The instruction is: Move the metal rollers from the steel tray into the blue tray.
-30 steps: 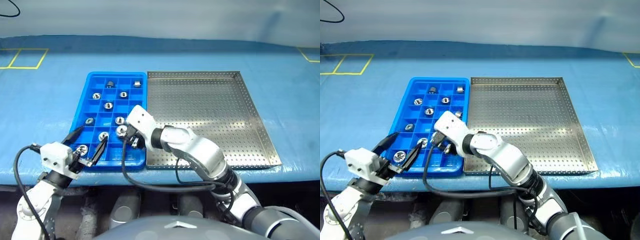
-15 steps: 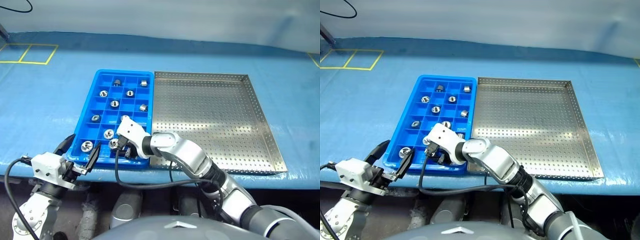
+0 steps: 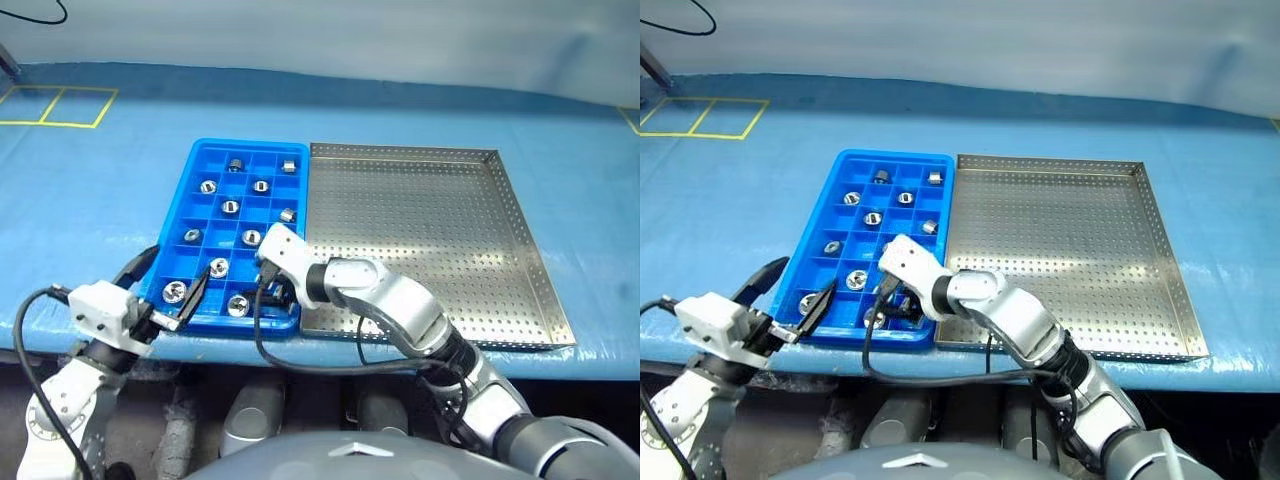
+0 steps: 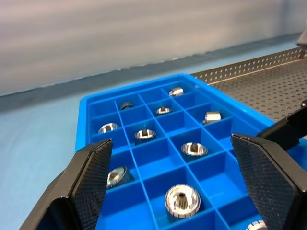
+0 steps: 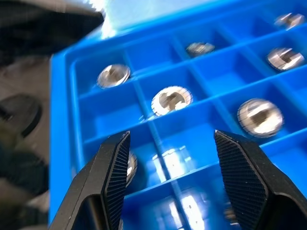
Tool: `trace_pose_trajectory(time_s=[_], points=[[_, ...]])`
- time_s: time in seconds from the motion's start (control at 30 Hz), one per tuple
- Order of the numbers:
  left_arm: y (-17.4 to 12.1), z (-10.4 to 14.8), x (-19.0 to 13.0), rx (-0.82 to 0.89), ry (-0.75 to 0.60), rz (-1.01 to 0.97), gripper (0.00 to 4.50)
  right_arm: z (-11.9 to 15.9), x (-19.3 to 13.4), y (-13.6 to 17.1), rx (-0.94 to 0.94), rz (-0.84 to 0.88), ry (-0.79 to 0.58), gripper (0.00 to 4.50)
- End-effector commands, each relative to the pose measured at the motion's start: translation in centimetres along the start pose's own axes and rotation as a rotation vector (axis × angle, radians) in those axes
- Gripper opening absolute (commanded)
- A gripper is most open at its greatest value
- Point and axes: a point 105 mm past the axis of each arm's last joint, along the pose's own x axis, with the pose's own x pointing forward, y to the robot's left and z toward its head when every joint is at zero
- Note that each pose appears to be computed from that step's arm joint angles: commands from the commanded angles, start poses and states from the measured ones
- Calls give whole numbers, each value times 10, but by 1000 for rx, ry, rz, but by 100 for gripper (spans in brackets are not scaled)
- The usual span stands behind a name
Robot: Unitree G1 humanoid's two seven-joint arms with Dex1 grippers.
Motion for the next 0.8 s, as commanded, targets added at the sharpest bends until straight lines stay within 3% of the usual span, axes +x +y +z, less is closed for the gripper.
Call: trace_pose_trajectory(time_s=[0.03, 0.23, 0.4, 0.63, 0.8], points=[[-3, 8, 15, 0, -39, -56, 433, 31, -33, -26, -81, -203, -209, 297], [-13, 16, 47, 16, -84, -149, 433, 13, -79, -44, -109, -401, -258, 297], [-26, 10, 68, 18, -75, -229, 433, -18, -107, -40, -132, -489, -195, 297], [-38, 6, 74, -1, -63, -291, 433, -50, -128, -29, -74, -579, -110, 297], [-38, 2, 72, -6, -46, -298, 433, -57, -138, -29, -4, -667, -135, 297]])
